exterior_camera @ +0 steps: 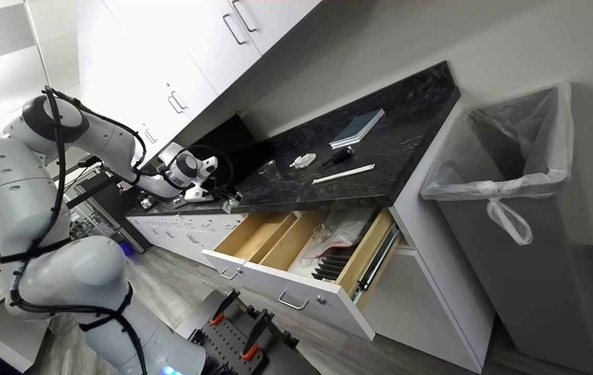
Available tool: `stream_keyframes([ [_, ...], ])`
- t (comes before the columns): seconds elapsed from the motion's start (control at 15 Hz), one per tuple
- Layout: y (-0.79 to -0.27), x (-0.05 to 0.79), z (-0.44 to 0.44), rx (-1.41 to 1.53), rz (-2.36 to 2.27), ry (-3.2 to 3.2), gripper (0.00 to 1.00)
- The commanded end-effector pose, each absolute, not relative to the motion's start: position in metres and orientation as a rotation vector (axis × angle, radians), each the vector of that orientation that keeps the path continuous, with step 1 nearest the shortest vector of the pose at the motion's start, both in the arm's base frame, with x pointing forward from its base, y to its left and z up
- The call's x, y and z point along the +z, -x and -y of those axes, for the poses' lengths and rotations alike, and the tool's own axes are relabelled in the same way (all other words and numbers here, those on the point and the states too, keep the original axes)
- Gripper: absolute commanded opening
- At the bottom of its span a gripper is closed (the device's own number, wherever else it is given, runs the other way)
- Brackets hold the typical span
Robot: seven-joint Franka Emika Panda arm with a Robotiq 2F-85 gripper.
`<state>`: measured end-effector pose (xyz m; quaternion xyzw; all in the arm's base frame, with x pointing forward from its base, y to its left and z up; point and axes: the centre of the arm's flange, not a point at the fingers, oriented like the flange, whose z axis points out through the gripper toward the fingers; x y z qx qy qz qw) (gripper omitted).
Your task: Pick up the tape from the drawer and put it on the countertop.
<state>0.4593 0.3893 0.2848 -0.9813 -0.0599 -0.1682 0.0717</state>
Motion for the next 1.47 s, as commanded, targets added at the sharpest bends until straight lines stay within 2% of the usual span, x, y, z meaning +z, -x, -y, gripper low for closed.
stream_keyframes([
  [0.0,-0.506,0.280,-0.427,-0.606,0.069,2.930,0.58],
  [0.73,-0.572,0.256,-0.479,-0.648,-0.057,2.956,0.58],
  [0.8,-0.574,0.257,-0.479,-0.642,-0.069,2.960,0.96],
  [0.93,-0.575,0.260,-0.478,-0.625,-0.094,2.975,1.00],
  [1.4,-0.547,0.318,-0.445,-0.583,-0.136,2.935,1.00],
])
